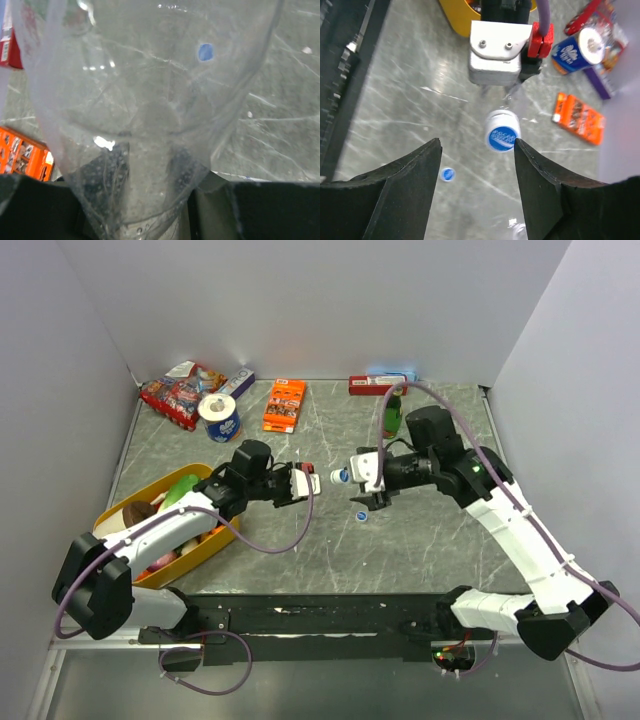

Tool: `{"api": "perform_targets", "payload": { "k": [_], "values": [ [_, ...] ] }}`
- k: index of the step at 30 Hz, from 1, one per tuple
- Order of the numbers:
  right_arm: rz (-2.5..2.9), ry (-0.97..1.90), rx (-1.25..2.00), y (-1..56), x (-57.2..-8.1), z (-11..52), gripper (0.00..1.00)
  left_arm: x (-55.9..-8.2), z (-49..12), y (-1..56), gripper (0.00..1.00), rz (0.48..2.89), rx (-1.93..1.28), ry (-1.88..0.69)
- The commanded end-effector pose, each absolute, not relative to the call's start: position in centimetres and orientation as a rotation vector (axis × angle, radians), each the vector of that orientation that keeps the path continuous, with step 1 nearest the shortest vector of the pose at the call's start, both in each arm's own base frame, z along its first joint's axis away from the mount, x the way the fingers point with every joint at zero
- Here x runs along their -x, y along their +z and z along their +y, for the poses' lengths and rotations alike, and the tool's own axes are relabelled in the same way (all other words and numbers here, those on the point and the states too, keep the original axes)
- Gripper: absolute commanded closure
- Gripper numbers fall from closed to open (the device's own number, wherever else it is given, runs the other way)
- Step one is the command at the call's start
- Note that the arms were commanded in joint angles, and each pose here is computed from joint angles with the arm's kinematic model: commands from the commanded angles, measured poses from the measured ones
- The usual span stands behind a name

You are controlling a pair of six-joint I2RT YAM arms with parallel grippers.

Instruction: Screw on the bottle caps

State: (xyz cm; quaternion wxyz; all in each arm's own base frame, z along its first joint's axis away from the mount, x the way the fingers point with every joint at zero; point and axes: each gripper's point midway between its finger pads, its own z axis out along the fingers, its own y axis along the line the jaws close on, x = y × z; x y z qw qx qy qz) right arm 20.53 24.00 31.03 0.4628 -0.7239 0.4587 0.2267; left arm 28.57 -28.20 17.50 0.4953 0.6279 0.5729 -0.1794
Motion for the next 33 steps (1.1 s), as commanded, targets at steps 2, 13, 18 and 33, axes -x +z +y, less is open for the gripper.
{"api": "perform_targets", "payload": {
  "k": [2,13,18,33],
  "values": [
    [0.915,0.362,1.861,31.5,-21.9,25.0,0.33,-27.3,-29.4,19.7,0.99,1.257,-1.601,-0.499],
    [0.861,0.385,1.937,30.4,-21.3,26.3,0.49,-27.5,-29.3,20.5,0.99,1.221,-1.583,-0.472],
    [1.019,0.491,1.888,30.2,-21.9,27.2,0.91,-28.7,-29.4,21.7,0.99,1.219,-1.494,-0.432],
    [2.26,1.147,0.757,29.2,-31.0,31.5,1.0,-38.5,-30.8,28.7,0.99,1.37,-0.637,-0.069]
  ]
}}
